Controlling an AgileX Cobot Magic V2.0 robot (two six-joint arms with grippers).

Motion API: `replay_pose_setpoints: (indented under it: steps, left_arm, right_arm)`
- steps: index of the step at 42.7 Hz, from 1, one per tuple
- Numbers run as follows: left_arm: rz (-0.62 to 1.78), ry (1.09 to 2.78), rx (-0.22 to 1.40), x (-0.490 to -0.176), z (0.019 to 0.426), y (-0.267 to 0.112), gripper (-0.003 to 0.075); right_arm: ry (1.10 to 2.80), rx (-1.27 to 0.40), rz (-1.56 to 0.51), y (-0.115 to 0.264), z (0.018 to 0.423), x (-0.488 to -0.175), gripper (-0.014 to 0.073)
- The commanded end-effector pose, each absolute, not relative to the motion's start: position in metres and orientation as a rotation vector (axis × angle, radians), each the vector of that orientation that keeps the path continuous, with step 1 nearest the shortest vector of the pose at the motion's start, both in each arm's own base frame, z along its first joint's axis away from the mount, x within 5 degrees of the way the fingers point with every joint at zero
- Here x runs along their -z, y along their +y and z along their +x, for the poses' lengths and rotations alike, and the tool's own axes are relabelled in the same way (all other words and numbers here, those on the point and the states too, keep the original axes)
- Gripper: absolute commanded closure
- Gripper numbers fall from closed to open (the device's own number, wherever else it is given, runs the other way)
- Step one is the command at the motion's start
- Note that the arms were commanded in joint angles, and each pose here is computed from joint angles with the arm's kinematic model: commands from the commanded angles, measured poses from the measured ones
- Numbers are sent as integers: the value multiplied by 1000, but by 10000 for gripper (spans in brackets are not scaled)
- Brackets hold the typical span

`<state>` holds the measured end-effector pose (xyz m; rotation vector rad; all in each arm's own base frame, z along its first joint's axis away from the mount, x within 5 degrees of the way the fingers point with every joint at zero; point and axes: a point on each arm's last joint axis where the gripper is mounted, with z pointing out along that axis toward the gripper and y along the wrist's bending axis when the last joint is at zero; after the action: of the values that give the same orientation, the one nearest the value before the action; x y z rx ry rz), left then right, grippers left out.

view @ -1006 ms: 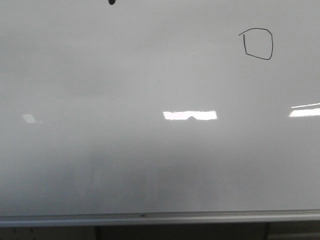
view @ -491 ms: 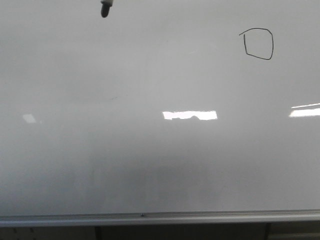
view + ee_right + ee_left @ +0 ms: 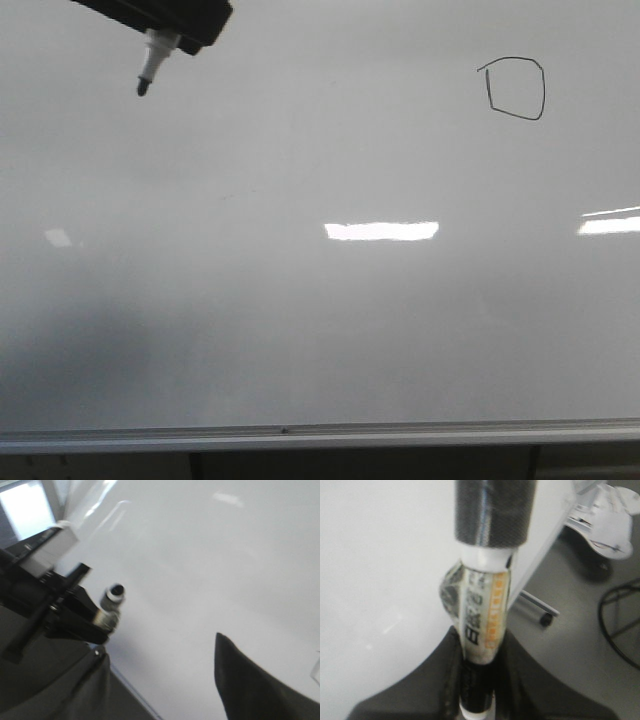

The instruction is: Write number 0 on whiteboard

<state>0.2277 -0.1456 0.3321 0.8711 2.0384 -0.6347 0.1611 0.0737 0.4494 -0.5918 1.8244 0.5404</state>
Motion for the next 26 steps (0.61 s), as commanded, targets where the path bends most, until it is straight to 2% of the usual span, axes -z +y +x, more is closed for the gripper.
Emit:
replay_pose_setpoints:
  steps: [1, 5, 13, 18, 26]
  left_arm:
    - [584, 2011, 549, -355, 240, -123, 739]
    - [444, 2041, 443, -359, 243, -98, 739]
    - [227, 2052, 219, -349, 213, -48, 739]
    - [166, 1997, 182, -336, 178, -32, 739]
    - [159, 1888, 140, -316, 133, -22, 739]
  right_arm:
    - [1679, -396, -408, 54, 143, -450, 208]
    - [1636, -361, -319, 45, 128, -428, 323]
    - [1640, -322, -241, 35, 102, -365, 656]
    - [1627, -316, -225, 31, 88, -343, 663]
    - [1558, -298, -199, 26, 72, -331, 663]
